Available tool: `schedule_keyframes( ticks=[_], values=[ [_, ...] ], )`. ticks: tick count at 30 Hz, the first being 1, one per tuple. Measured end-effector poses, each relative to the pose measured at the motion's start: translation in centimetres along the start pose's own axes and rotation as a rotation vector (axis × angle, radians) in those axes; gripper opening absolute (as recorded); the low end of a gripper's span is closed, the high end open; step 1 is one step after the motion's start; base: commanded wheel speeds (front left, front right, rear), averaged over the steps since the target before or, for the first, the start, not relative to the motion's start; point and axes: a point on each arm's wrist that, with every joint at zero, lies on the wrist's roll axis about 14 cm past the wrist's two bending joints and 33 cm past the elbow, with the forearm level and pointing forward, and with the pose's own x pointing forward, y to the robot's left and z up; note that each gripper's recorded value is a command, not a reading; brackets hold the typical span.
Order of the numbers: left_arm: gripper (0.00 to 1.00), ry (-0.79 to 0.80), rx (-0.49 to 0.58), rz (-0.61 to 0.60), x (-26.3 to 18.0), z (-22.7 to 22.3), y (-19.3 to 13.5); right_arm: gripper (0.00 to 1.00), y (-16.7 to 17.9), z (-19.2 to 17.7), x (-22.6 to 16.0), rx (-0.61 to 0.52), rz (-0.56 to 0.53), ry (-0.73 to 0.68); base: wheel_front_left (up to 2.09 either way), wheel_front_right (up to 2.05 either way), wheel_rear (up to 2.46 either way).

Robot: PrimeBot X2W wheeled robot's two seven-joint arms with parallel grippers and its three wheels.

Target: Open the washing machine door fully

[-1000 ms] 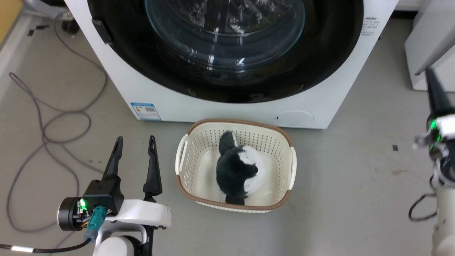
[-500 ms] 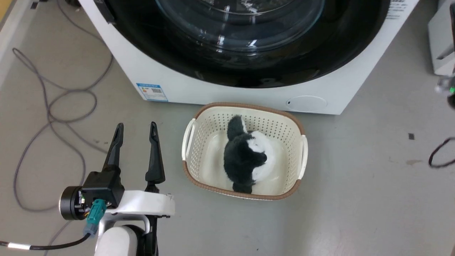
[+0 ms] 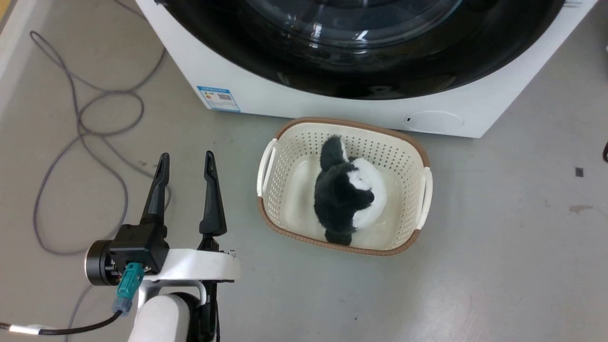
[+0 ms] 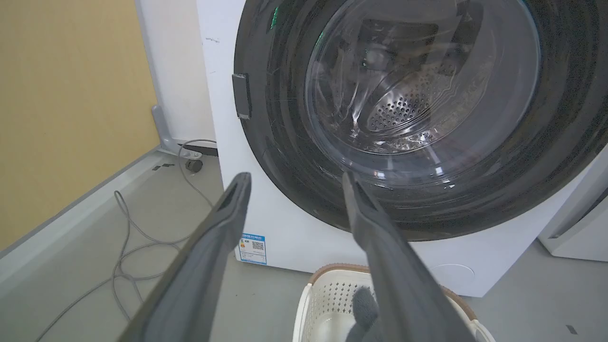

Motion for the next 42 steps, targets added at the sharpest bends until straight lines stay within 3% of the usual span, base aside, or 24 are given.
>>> schedule_keyframes(
  ticks=[13, 42],
  values=[
    [1.0, -0.003, -0.003, 0.03, 0.5, -0.5, 0.5, 0.0, -0.1, -2.8, 2.2, 0.073, 0.011, 0.153, 0.0, 0.0, 0.0],
    [1.0, -0.072, -0.018, 0.011, -0.1, 2.2, 0.2, 0.0, 1.1, -6.3, -3.0, -0.011, 0.031, 0.37, 0.0, 0.0, 0.0]
  ],
)
